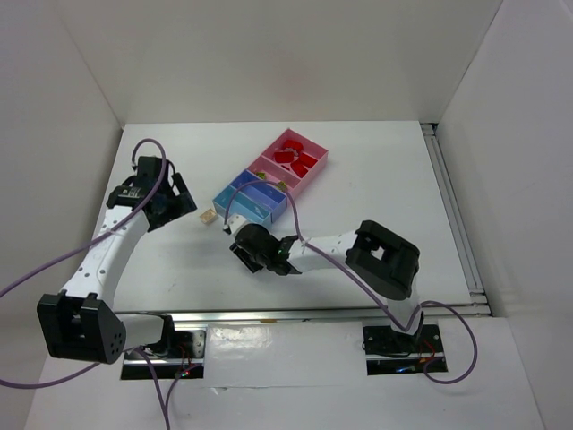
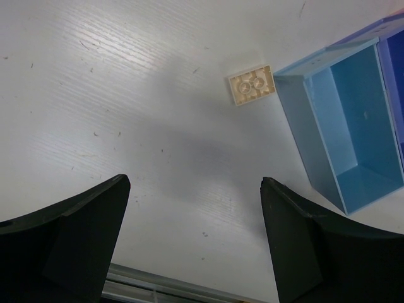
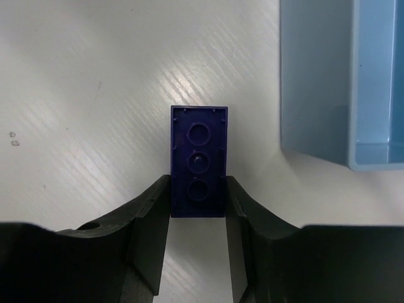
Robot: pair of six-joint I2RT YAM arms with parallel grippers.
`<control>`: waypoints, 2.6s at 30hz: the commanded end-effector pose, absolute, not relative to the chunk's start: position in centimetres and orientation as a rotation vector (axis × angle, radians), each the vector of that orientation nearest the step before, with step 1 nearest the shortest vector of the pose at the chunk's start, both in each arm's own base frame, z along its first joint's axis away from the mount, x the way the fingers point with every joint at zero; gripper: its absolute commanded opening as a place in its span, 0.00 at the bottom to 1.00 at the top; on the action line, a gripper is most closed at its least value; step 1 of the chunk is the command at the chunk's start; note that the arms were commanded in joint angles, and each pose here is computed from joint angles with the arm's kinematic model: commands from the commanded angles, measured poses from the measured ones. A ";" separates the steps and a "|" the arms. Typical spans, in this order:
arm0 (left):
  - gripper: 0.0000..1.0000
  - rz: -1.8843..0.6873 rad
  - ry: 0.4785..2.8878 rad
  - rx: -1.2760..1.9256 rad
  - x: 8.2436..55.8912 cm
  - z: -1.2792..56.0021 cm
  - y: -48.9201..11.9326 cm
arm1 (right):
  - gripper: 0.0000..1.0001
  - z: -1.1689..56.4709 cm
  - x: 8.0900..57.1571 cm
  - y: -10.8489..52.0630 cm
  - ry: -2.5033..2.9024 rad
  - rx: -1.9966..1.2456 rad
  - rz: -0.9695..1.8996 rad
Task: Sort the legos into containers by color
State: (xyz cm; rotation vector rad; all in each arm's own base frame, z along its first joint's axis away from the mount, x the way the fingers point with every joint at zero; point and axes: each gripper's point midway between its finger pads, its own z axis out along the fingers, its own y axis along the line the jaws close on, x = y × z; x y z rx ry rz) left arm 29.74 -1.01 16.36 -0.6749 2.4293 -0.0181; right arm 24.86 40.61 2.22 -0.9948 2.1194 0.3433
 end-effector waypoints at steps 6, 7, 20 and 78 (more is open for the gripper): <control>0.95 -0.012 2.397 -0.656 29.3 18.1 -0.7 | 0.33 12.3 23.8 39.7 2.027 -0.867 0.362; 0.95 -0.041 2.396 -0.648 29.5 18.1 -1.1 | 0.33 13.9 24.2 39.7 2.011 -0.825 0.361; 0.95 -0.299 2.511 -0.785 31.7 12.5 -5.0 | 0.36 17.5 36.8 37.3 1.993 -0.569 0.138; 0.99 0.054 2.584 -0.676 33.7 7.7 -3.1 | 0.74 17.5 36.8 30.4 2.087 -0.336 0.195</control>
